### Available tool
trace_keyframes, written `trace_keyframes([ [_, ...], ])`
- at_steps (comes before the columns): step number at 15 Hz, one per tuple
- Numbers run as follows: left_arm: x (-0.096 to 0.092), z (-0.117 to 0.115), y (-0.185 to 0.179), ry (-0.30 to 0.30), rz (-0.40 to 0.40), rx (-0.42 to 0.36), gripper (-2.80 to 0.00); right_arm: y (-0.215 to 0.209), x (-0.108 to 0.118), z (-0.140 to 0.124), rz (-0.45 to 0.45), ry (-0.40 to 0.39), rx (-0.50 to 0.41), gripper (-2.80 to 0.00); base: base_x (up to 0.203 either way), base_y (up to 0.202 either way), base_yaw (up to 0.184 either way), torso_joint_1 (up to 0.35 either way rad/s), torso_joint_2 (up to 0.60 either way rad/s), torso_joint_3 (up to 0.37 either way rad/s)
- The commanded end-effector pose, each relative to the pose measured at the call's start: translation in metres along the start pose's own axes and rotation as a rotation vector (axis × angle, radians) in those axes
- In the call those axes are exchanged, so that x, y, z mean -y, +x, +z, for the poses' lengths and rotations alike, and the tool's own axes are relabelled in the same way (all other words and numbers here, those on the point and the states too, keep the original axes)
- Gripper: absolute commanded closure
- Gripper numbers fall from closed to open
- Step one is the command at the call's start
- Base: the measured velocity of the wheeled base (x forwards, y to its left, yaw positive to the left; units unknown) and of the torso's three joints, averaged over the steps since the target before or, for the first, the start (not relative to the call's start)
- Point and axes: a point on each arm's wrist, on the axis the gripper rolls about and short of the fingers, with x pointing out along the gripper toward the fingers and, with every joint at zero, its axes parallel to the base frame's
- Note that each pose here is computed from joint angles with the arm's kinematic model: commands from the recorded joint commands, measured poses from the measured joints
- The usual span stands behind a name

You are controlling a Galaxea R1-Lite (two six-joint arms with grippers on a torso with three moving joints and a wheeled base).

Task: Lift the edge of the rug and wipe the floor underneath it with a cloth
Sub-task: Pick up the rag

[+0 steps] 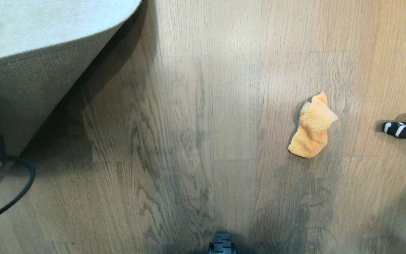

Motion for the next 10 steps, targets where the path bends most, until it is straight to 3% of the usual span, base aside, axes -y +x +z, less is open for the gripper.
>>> trace_keyframes([
  [1,0.0011,0.0004,0.0006,0.001,0.000,0.000,0.00,0.0000,0.0000,0.0001,0.000,0.001,0.001,0.00,0.000,0.000,0.000,0.000,0.00,0.000],
  [10,0.0003,0.0009,0.0011,-0.001,0.006,0.002,0.00,0.0000,0.0000,0.0001,0.002,0.001,0.001,0.00,0.000,0.000,0.000,0.000,0.00,0.000],
])
